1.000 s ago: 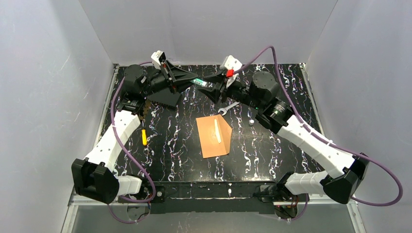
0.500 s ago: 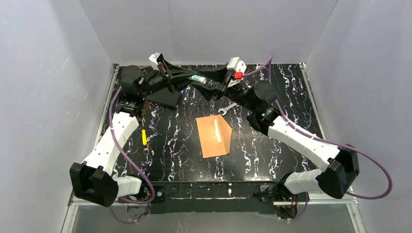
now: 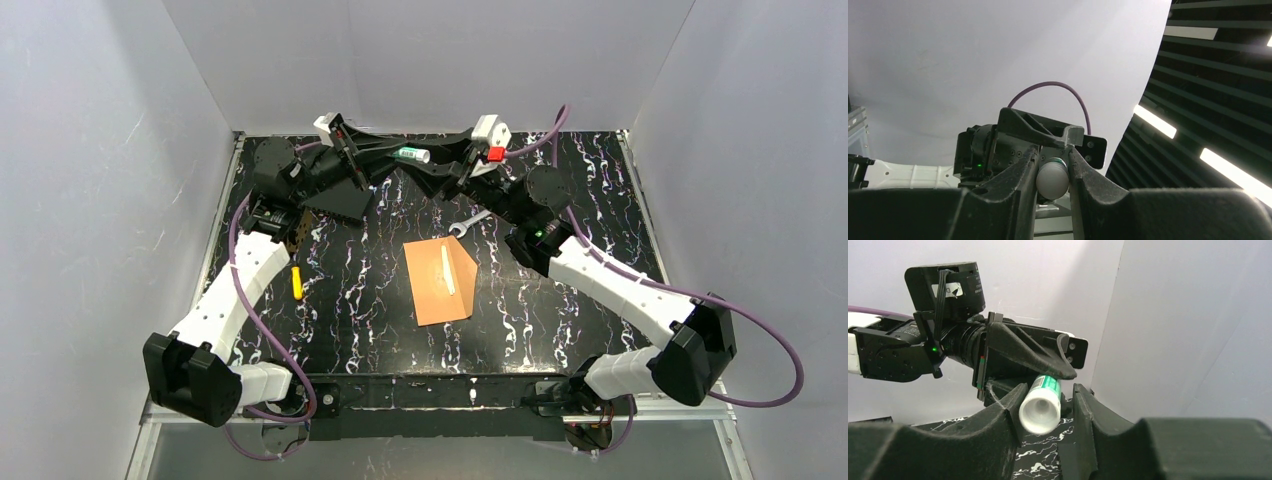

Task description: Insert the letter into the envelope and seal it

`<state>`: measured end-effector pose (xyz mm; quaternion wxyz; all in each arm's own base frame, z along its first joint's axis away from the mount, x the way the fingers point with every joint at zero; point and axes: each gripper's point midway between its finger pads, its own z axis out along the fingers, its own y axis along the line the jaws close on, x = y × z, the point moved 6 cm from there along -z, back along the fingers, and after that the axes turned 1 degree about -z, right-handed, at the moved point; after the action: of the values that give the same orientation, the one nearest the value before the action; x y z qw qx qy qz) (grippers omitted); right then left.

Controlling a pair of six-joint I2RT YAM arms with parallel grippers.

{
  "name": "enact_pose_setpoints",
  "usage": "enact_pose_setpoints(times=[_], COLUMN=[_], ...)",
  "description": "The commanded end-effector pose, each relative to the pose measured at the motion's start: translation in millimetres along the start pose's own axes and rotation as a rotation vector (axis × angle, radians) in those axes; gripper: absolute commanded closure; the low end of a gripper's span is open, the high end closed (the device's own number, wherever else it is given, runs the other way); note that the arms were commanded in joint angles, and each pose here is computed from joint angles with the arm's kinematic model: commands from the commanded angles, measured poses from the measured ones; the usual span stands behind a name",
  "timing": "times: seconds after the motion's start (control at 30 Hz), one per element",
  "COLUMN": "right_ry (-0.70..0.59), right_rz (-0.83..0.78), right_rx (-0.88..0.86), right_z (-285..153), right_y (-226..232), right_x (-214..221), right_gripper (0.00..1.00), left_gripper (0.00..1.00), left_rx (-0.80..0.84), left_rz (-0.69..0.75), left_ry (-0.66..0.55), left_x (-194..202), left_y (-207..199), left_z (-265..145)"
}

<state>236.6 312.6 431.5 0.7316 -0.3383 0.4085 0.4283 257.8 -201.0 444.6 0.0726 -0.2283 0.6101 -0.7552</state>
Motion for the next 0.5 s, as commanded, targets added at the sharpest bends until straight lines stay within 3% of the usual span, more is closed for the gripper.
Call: enact_pose_setpoints(times=[0.0, 0.27, 0.37, 0.47], right_ry=[-0.084, -0.039, -0.020, 0.000], right_rz=[-0.036, -0.031, -0.034, -0.035], right_rx=[-0.015, -0.019, 0.000, 0.036], right_z=[11.4, 11.4, 9.1, 6.2], right_y=[-2.5, -2.5, -4.1, -7.5], right_x=[-26.1, -24.1, -23.3, -26.0], right_gripper=[0.54, 0.89, 0.95, 0.99], left_gripper=[1.00, 1.00, 0.98, 0.64], left_rx=[0.034, 0.054, 0.062, 0.065], left_rz=[0.030, 0.059, 0.074, 0.106], left_ry=[0.032, 0.031, 0.032, 0.029], left_x=[13.9, 16.2, 16.4, 16.4], left_y=[-6.2, -10.4, -12.8, -12.5], left_z=[0.2, 1.3, 1.9, 1.6])
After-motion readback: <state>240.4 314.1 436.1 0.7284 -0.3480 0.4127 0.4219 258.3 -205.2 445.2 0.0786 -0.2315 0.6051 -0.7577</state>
